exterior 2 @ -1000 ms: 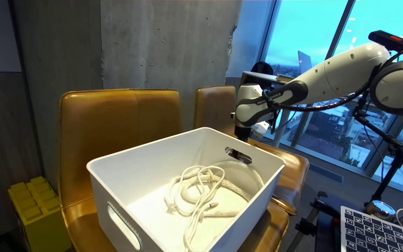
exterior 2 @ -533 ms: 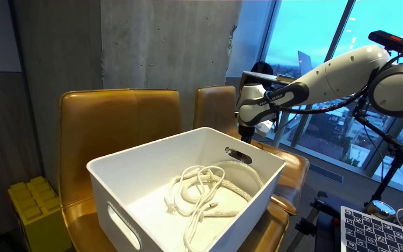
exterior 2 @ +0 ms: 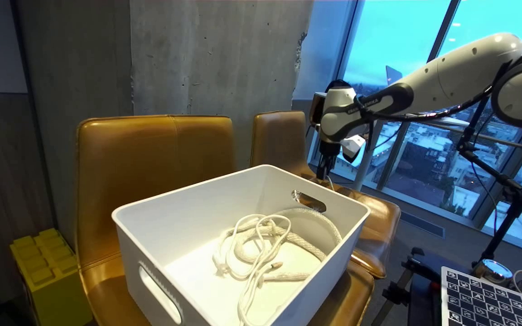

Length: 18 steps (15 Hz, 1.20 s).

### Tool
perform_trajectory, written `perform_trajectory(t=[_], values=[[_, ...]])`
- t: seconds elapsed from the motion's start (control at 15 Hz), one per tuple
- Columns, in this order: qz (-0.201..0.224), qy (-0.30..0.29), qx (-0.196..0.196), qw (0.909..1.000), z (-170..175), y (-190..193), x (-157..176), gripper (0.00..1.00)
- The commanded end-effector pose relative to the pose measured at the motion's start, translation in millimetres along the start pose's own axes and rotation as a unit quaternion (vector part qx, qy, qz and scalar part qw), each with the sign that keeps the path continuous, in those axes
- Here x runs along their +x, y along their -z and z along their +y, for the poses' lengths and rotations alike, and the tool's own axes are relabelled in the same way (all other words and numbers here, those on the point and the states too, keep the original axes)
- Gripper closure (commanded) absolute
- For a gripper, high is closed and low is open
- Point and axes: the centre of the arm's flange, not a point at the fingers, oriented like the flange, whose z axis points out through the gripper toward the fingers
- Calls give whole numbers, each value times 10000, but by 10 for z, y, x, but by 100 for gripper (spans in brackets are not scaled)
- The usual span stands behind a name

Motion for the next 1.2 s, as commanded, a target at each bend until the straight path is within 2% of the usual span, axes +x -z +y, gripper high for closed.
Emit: perform_trajectory(t=[0.0, 0.2, 0.47, 0.8, 1.13], values=[[442, -87, 157, 9989, -249, 932, -56, 98], [912, 35, 290, 9954, -523, 1656, 100, 98], [1476, 337, 530, 9871, -1108, 2575, 202, 98], [2059, 908, 706, 9718, -1964, 3619, 100, 98], [2592, 1369, 842, 9524, -2798, 4679, -230, 98]])
